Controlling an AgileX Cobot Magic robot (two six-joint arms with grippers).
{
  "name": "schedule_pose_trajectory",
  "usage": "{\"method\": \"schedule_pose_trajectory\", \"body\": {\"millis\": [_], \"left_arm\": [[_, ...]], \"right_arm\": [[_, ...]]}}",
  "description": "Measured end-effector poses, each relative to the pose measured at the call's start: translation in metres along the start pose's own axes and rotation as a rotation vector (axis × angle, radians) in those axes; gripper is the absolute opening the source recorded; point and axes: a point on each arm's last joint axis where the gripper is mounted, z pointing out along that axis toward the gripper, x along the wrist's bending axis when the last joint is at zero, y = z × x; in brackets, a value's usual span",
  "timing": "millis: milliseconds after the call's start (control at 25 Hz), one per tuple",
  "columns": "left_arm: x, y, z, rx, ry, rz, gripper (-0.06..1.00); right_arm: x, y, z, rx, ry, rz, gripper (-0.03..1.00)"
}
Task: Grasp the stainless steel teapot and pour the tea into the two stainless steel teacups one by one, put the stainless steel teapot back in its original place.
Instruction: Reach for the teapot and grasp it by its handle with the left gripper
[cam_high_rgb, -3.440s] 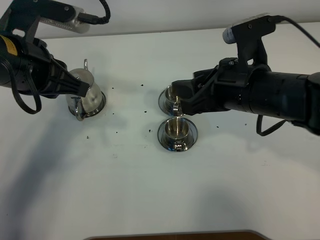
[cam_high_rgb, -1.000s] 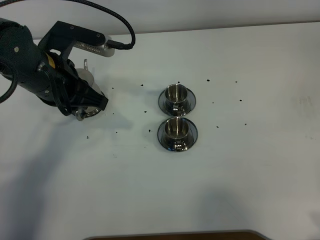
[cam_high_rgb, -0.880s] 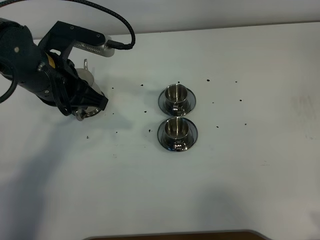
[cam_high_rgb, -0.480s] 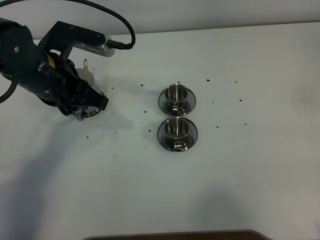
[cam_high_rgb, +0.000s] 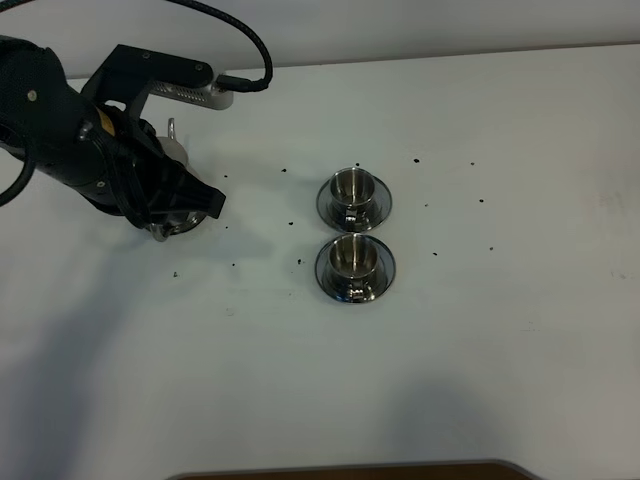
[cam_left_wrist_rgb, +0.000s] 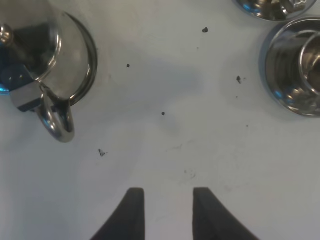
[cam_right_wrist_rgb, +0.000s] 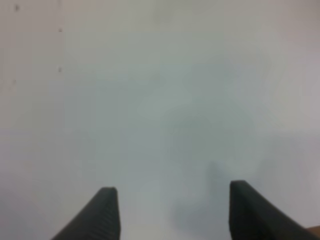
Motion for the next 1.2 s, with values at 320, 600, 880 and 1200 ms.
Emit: {"method": "schedule_pose_trajectory", "body": {"millis": [320,600,880,1200], "left_arm": [[0.0,-0.004,0.005,0.008,-0.001,0.0,0.29],[0.0,-0.002,0.005,-0.013,0.0,0.0,0.29],[0.001,0.001,0.005,-0.044,0.009,0.006,0.29],[0.002,0.002,0.005,-0.054,0.02,0.011,0.29]], "right_arm": [[0.001,-0.01,-0.014,-0.108,-0.019,0.002,0.48],[0.002,-0.015,-0.019,-0.154,-0.02,-0.002,0.48],[0.002,-0.016,-0.02,-0.154,0.036,-0.037,0.48],[0.001,-0.016,-0.021,-0.15,0.126,-0.096,0.48]]}}
